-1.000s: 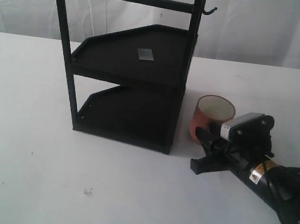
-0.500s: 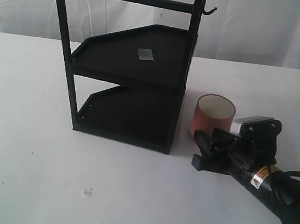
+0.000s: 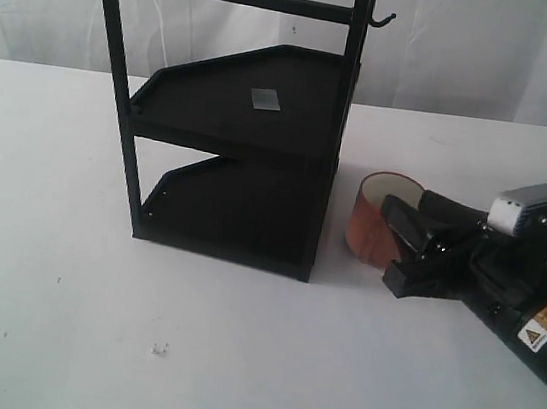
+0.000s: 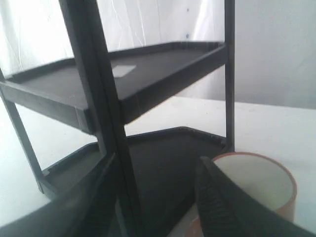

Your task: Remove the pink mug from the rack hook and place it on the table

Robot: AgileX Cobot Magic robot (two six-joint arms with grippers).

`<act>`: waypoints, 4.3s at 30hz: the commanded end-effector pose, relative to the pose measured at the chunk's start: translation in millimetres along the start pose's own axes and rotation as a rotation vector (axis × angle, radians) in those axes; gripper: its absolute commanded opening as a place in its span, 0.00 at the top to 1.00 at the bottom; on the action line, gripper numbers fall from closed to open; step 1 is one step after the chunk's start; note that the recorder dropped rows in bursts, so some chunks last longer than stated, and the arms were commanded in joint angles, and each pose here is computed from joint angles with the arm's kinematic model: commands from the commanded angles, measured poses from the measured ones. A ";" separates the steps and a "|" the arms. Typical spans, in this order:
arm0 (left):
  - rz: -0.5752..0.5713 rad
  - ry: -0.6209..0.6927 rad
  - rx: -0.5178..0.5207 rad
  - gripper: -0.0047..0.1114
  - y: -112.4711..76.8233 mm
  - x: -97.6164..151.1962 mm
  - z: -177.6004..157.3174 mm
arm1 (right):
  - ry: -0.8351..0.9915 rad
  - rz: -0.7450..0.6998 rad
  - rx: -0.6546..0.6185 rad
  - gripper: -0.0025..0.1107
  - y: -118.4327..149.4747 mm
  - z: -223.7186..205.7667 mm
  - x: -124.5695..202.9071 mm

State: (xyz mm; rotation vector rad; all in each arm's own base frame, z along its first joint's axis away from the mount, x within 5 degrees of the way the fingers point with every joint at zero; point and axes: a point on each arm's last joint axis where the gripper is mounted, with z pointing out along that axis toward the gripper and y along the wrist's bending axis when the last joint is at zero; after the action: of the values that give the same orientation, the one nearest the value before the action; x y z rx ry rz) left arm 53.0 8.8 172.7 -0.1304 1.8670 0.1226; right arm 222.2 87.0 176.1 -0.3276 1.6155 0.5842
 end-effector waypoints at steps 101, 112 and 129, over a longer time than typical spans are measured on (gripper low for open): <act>-0.002 -0.004 0.005 0.96 -0.3 0.6 0.1 | 0.136 -0.157 0.703 0.98 13.6 -192.6 2.3; -0.002 -0.004 0.005 0.96 -0.3 0.6 0.1 | 0.138 -0.154 0.703 0.98 13.7 -192.6 2.5; -0.002 -0.004 0.005 0.96 -0.3 0.6 0.1 | 0.139 -0.157 0.703 0.98 13.7 -192.6 2.5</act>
State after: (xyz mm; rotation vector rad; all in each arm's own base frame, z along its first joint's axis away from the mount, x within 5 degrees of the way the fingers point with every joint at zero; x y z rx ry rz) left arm 53.0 8.8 172.7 -0.1304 1.8670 0.1226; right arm 53.8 -7.0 184.5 0.0386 1.8027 -0.1448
